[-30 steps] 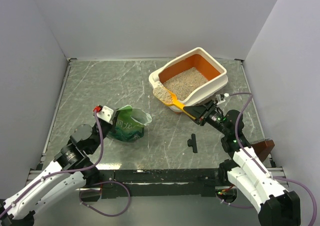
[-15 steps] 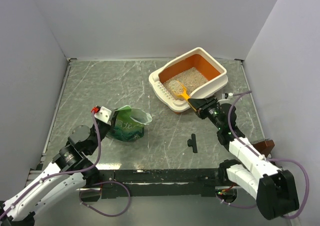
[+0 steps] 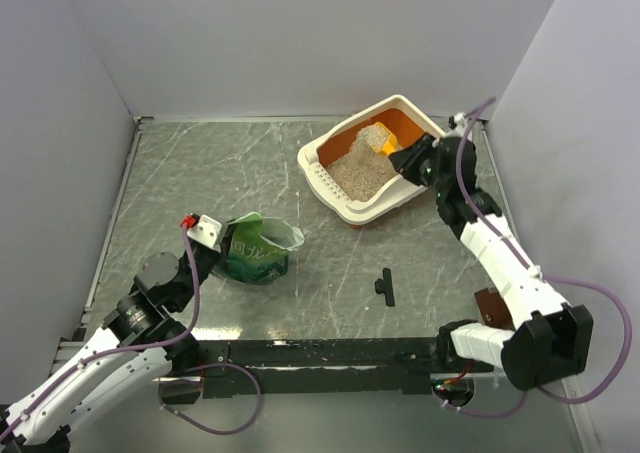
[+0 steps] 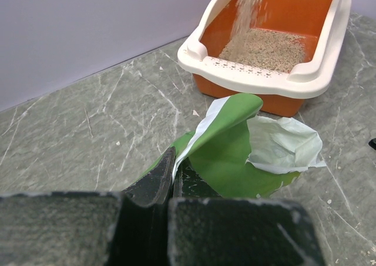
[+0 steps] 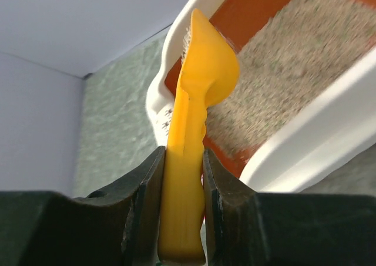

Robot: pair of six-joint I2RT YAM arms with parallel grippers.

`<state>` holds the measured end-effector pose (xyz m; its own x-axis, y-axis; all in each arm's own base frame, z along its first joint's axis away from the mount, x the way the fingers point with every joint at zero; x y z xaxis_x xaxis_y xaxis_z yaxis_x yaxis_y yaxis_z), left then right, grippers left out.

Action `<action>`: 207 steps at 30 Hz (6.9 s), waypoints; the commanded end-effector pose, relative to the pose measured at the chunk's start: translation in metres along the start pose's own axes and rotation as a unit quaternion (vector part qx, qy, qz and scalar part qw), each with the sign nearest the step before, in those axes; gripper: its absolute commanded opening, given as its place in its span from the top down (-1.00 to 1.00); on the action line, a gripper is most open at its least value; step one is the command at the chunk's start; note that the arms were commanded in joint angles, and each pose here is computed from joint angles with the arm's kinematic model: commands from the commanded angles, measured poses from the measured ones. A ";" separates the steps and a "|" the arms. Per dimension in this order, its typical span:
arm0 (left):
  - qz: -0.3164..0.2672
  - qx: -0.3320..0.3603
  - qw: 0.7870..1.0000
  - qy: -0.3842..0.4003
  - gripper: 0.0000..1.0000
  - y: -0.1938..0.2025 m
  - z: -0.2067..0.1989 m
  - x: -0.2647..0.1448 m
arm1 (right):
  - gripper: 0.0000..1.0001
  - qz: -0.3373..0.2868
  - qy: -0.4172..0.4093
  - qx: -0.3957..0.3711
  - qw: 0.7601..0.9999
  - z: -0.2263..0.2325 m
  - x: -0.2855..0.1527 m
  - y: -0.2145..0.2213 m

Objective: Fill the litter box with clean litter

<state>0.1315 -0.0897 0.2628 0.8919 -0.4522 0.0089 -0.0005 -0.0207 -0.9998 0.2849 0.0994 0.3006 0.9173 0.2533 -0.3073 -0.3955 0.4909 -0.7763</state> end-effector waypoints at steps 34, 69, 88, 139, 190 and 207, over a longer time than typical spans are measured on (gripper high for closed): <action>-0.050 -0.025 0.998 -0.001 0.99 -0.023 0.000 -0.003 | 1.00 -0.009 -0.045 -0.509 0.860 0.127 -0.084 -0.032; -0.047 -0.025 0.998 0.025 0.99 -0.023 -0.005 -0.002 | 1.00 0.346 -0.287 -0.239 0.861 0.149 -0.090 0.061; -0.030 -0.032 0.997 0.060 0.99 -0.021 -0.013 0.004 | 1.00 0.485 -0.199 -0.233 0.819 0.146 -0.016 0.114; 0.006 -0.025 0.998 0.056 0.99 -0.010 -0.015 0.012 | 1.00 0.426 -0.488 0.134 0.750 0.131 0.032 0.240; -0.003 -0.017 0.999 0.044 0.99 -0.009 -0.012 0.011 | 1.00 0.298 -0.437 0.182 0.829 0.021 -0.081 0.175; -0.028 -0.025 0.999 0.010 0.99 -0.016 -0.005 0.005 | 1.00 0.273 -0.381 0.186 0.863 -0.001 -0.114 0.171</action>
<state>0.1319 -0.0982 0.2561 0.8640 -0.4987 -0.0693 -0.0745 0.0095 -0.9972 0.1185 0.1583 0.2009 0.3289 0.9443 -0.0129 -0.8855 0.3036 -0.3517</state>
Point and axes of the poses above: each gripper's point midway between its finger pads, its own x axis out along the fingers, its own z axis along the line the jaws close on, y = z × x, the point moved 10 cm from there along -x, back along the fingers, and after that the axes turned 7 degrees about -x, right-handed, at the moved point
